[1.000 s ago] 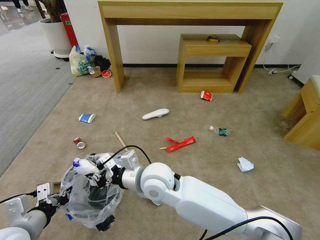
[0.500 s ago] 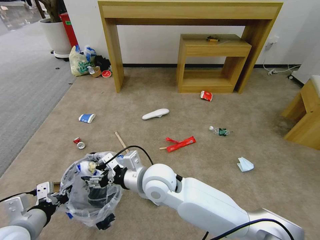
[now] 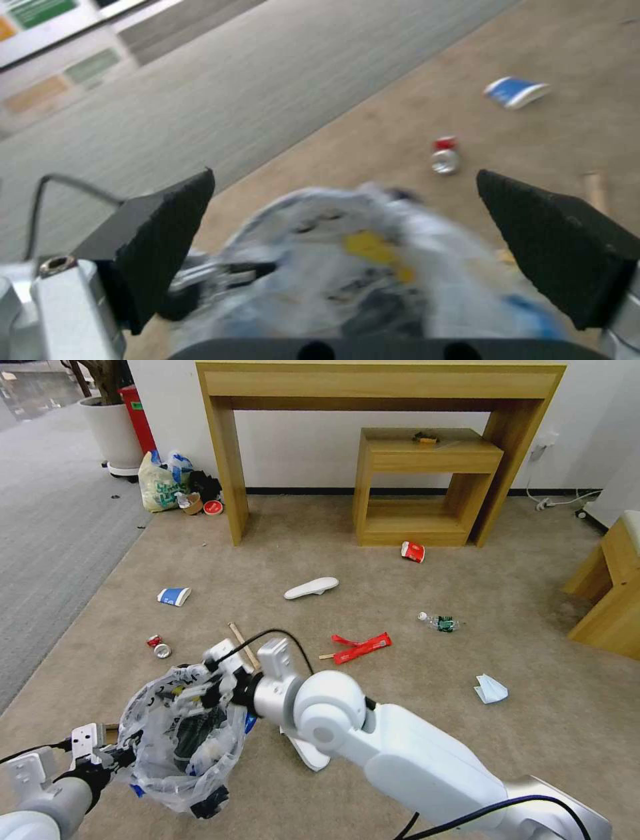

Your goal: Pick up the trash bin and place the garbage on the floor into it.

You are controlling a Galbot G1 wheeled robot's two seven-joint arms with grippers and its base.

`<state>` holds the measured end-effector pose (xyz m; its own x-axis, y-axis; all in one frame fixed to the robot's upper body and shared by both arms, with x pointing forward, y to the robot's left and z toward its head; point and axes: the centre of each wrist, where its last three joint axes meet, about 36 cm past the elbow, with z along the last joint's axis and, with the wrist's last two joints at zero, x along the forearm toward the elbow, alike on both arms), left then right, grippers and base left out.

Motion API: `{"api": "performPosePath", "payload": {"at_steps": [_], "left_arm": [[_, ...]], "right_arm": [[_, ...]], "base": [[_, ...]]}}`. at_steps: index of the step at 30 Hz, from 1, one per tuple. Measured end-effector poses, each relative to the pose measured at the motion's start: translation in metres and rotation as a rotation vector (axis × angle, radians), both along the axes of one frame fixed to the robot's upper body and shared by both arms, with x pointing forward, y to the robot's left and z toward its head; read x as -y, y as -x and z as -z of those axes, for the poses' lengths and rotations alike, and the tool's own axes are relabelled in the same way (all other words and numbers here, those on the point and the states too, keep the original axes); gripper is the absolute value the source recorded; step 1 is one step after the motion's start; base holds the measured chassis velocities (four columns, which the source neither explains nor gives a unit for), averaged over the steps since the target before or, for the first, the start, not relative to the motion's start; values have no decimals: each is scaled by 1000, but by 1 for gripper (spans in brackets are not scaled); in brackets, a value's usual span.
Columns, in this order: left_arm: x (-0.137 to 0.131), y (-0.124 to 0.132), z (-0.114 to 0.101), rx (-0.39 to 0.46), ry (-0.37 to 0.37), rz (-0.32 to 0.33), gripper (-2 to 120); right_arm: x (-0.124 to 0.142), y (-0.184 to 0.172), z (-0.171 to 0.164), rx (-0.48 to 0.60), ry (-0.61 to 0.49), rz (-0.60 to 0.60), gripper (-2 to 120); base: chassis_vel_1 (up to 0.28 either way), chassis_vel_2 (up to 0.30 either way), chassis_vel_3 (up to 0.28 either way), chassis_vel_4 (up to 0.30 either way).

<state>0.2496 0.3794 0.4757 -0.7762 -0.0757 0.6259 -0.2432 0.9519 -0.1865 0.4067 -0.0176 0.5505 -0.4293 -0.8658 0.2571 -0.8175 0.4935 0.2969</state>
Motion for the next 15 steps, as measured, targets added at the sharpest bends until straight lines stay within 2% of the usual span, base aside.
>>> {"api": "performPosePath", "payload": {"at_steps": [3, 4, 7, 8, 10, 11, 14, 15], "left_arm": [[-2, -1, 1, 1, 2, -6, 0], [-2, -1, 1, 1, 2, -6, 0], [-2, -1, 1, 1, 4, -8, 0], [-2, -1, 1, 1, 4, -8, 0], [-3, -1, 1, 3, 5, -9, 0], [-3, -1, 1, 3, 5, -9, 0], [-4, -1, 2, 0, 4, -10, 0], [-4, -1, 2, 0, 4, -10, 0]], "right_arm": [[35, -17, 5, 10, 22, 87, 100], [35, -17, 5, 10, 22, 87, 100], [79, -43, 28, 13, 95, 194, 100], [79, -43, 28, 13, 95, 194, 100], [105, -58, 52, -9, 158, 286, 100], [105, -58, 52, -9, 158, 286, 100], [140, -66, 98, -64, 247, 392, 100], [140, -66, 98, -64, 247, 392, 100]], "base": [[0, 0, 0, 0], [0, 0, 0, 0], [0, 0, 0, 0], [0, 0, 0, 0], [0, 0, 0, 0], [0, 0, 0, 0], [0, 0, 0, 0], [0, 0, 0, 0]]}}
